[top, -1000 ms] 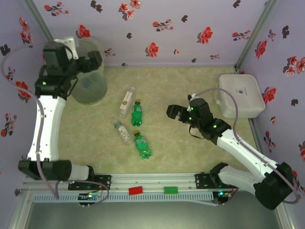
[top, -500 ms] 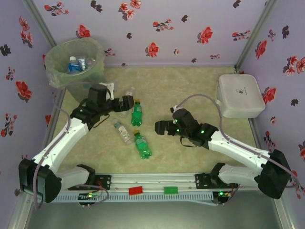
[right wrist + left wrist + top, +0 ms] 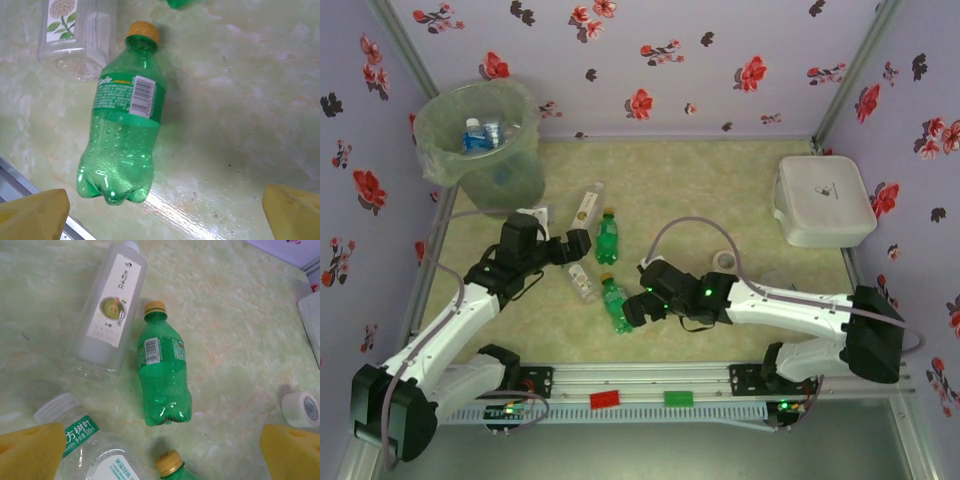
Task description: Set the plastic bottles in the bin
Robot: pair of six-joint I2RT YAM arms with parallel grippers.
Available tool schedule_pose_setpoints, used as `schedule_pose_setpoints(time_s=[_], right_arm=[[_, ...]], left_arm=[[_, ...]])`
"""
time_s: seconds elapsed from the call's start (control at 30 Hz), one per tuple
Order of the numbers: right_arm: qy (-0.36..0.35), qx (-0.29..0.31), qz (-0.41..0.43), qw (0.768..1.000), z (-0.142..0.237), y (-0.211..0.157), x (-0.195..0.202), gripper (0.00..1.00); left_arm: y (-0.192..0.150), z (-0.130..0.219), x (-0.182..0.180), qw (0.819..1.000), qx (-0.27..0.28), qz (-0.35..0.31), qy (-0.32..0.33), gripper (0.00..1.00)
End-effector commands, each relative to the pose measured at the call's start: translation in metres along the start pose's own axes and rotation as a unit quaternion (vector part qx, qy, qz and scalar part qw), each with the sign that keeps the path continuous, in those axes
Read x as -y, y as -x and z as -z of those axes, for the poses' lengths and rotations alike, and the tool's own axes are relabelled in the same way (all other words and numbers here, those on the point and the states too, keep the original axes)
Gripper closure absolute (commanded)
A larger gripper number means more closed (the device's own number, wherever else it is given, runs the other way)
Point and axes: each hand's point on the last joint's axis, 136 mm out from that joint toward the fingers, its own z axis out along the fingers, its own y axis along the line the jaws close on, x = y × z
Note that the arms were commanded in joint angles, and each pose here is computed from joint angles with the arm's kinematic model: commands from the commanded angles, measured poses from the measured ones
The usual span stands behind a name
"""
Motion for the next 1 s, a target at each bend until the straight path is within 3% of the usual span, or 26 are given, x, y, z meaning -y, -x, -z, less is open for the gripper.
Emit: schedule_pose_setpoints(time_s=[0.0,0.33,0.57,0.83,0.97], right_arm=[[-0.031,-0.022,0.031,0.999,-0.005,-0.007,0.0,0.0],[-0.013,-0.032,0.066,0.997,-0.051,-0.005,-0.034,0.01],[-0.026,-0.053,0.071,0.996,-0.084,-0.013,-0.036,0.09],[-0.047,-0.073,0.086,0.993,-0.092,-0.026,-0.024,0.4],[-0.042,-0.076,0.088,0.992,-0.088,-0.027,-0.025,0.5]], left_arm=[[0.006,0.002,-0.012,0.999,0.029,-0.003,0.016,0.0],[-0.003,-0.008,-0.03,0.999,0.028,0.009,0.029,0.0],[0.009,-0.012,-0.026,0.999,0.025,0.007,0.027,0.0],[0.029,-0.016,-0.021,0.998,0.056,0.024,0.014,0.0],[0.033,-0.016,-0.017,0.998,0.057,0.028,0.007,0.0]])
